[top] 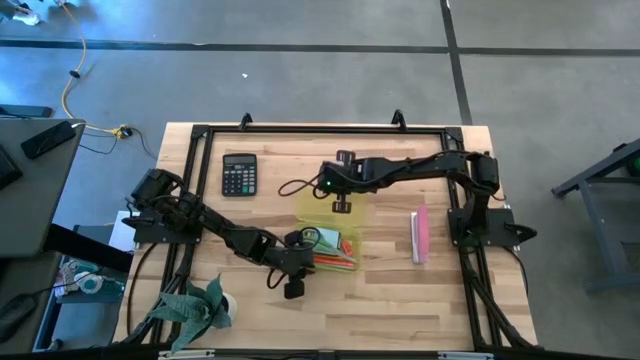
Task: Pack school essentials
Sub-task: Close the yellow supply box
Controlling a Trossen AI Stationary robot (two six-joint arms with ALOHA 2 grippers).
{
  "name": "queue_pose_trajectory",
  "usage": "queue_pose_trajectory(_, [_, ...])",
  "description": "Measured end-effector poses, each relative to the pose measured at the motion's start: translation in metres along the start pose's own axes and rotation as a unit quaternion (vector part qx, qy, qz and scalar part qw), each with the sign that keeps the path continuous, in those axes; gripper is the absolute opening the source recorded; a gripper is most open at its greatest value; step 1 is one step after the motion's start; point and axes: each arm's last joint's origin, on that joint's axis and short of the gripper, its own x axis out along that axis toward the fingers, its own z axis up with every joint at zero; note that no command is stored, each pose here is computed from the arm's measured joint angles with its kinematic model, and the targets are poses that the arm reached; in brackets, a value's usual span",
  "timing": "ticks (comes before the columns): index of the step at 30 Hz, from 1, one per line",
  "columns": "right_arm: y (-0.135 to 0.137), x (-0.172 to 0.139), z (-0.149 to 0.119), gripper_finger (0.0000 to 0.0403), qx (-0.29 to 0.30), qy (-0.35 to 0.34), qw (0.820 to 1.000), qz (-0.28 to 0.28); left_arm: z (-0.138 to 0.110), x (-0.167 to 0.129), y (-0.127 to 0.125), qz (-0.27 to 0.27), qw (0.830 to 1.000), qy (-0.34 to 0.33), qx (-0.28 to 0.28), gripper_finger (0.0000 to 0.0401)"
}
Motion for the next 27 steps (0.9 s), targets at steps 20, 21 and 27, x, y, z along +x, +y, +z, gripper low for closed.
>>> queue_pose_trajectory(20, [0.031,-0.014,0.003,0.0007,-0.059,0.009,0.994,-0.087,-0.001,0.0,-0.001,-0.02,1.0,0.011,0.016,0.0069])
queue_pose_trajectory(21, [0.033,-0.014,0.003,0.0007,-0.06,0.009,0.994,-0.086,-0.001,0.0,-0.001,-0.023,1.0,0.012,0.016,0.0069])
queue_pose_trajectory(27, [0.036,-0.015,0.004,0.0007,-0.057,0.006,0.995,-0.086,-0.001,0.0,-0.001,-0.027,0.999,0.014,0.014,0.0069])
